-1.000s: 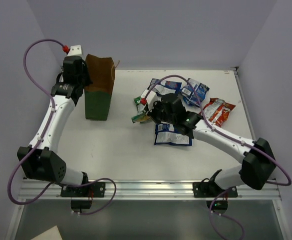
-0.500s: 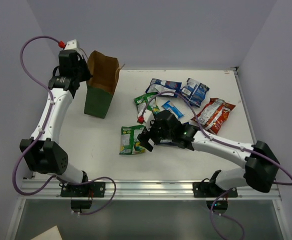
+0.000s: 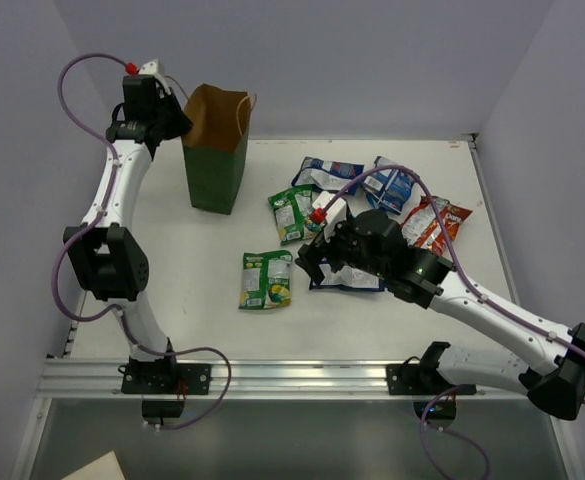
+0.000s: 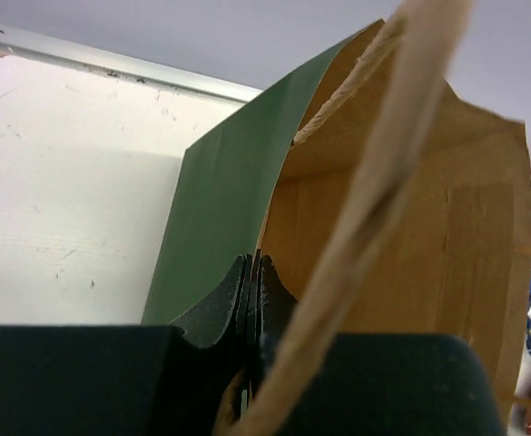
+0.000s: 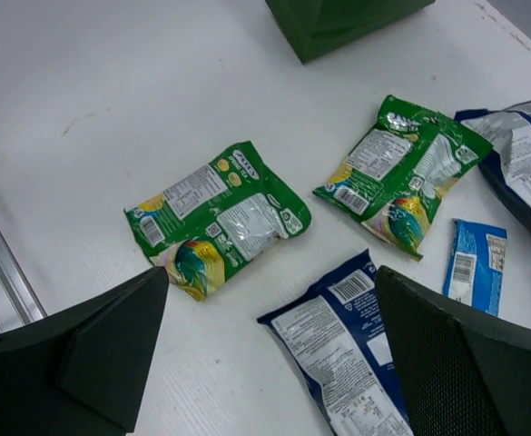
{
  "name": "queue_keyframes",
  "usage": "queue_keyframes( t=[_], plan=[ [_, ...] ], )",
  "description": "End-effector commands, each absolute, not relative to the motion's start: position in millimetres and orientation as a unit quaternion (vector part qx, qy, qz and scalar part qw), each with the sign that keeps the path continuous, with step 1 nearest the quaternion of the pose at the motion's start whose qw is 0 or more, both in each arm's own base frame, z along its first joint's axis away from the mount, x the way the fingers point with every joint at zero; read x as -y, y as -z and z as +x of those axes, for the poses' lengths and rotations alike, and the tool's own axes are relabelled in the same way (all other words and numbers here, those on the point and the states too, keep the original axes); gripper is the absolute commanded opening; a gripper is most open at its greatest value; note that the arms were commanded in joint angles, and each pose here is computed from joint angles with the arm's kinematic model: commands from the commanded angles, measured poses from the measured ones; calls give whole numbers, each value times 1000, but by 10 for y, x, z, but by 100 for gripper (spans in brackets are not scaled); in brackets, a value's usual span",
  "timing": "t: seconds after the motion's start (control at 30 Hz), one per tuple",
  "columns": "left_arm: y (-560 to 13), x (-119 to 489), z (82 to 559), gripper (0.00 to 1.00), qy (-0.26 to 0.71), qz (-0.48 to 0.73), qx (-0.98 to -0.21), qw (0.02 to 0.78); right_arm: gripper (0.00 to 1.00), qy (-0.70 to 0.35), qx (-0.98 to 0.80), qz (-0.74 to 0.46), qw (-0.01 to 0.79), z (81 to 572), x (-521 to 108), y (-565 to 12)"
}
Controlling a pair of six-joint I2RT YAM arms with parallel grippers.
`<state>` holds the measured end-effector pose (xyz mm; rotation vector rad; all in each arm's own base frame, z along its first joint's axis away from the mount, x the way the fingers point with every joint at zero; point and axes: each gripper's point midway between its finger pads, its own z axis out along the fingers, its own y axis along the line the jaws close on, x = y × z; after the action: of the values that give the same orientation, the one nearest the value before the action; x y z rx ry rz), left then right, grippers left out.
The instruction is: Take the snacks out of the paper bag
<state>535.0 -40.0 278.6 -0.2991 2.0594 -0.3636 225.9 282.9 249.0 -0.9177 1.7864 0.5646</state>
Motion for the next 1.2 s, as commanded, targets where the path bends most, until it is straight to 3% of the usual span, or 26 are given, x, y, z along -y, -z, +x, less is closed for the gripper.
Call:
queue_keyframes(
  t=[0.0, 0.1, 0.17, 0.3, 0.37, 0.4, 0.5, 0.53, 0.87, 1.17],
  plan=[
    [-2936, 227, 5552, 0, 175, -147, -833, 505, 99, -217, -748, -356, 516, 2288, -2680, -2579],
    [-2791, 162, 5662, 0, 184, -150, -840, 488, 99, -211, -751, -351, 518, 2290, -2633, -2569],
    [-2697, 64, 5714, 7, 181, -156, -845, 479, 99, -207, -752, -349, 520, 2290, -2607, -2566],
    [-2676, -12, 5676, 45, 167, -145, -850, 478, 99, -198, -755, -348, 520, 2303, -2572, -2570],
    [-2713, -14, 5637, 57, 161, -137, -850, 482, 99, -195, -753, -347, 524, 2315, -2558, -2595],
    [-2741, -27, 5632, 70, 159, -135, -849, 486, 99, -193, -753, -347, 525, 2322, -2552, -2606],
    [-2860, -17, 5578, 94, 158, -128, -845, 495, 99, -191, -749, -346, 533, 2339, -2546, -2692],
    [-2908, -26, 5562, 98, 156, -126, -843, 499, 99, -191, -747, -345, 535, 2339, -2542, -2723],
    [-3855, 148, 4929, 100, 183, -84, -805, 558, 99, -174, -711, -251, 633, 2445, -2214, -3728],
    [-4190, 61, 3732, 100, 72, -65, -774, 626, 99, -50, -668, -16, 742, 2617, -901, -4541]
  ],
)
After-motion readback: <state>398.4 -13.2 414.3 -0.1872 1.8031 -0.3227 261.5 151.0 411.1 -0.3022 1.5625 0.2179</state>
